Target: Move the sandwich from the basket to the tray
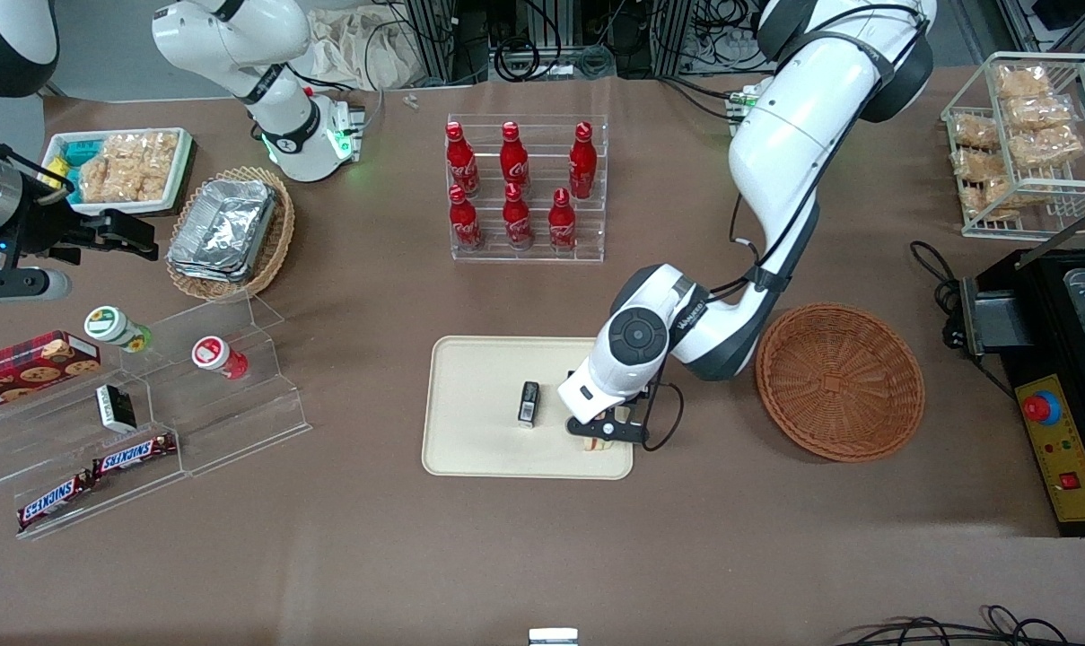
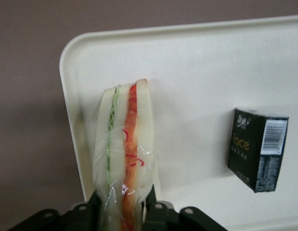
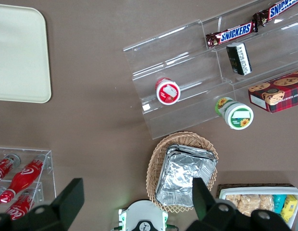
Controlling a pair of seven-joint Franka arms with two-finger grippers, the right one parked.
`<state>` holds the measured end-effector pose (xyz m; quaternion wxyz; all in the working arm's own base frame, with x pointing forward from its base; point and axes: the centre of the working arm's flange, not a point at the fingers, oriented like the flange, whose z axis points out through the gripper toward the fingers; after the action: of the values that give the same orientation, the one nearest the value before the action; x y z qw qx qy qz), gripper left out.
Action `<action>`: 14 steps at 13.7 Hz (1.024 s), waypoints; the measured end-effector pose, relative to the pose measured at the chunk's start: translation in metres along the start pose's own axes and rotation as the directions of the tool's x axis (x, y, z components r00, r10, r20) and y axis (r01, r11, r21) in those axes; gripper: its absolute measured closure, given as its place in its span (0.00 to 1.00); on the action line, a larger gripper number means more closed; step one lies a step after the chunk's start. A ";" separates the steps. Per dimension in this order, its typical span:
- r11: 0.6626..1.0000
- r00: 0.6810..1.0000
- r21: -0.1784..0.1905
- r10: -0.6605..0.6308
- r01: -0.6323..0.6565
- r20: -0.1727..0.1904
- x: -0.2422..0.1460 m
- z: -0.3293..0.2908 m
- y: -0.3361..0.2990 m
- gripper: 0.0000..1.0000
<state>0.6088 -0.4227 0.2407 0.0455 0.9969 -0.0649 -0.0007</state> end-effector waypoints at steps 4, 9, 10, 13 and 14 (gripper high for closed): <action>0.999 0.997 0.008 -0.037 0.037 -0.064 0.019 -0.092 -0.019 0.14; 0.981 0.981 0.031 -0.191 0.192 -0.022 0.011 -0.242 -0.142 0.00; 0.979 0.980 0.034 -0.199 0.199 -0.008 0.002 -0.259 -0.167 0.00; 0.973 0.973 -0.004 -0.231 0.231 0.015 -0.030 -0.301 -0.247 0.00; 0.972 0.972 -0.002 -0.236 0.236 0.021 -0.044 -0.312 -0.274 0.00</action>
<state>0.6027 -0.1179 0.5262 0.0468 0.9973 0.0536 -0.0167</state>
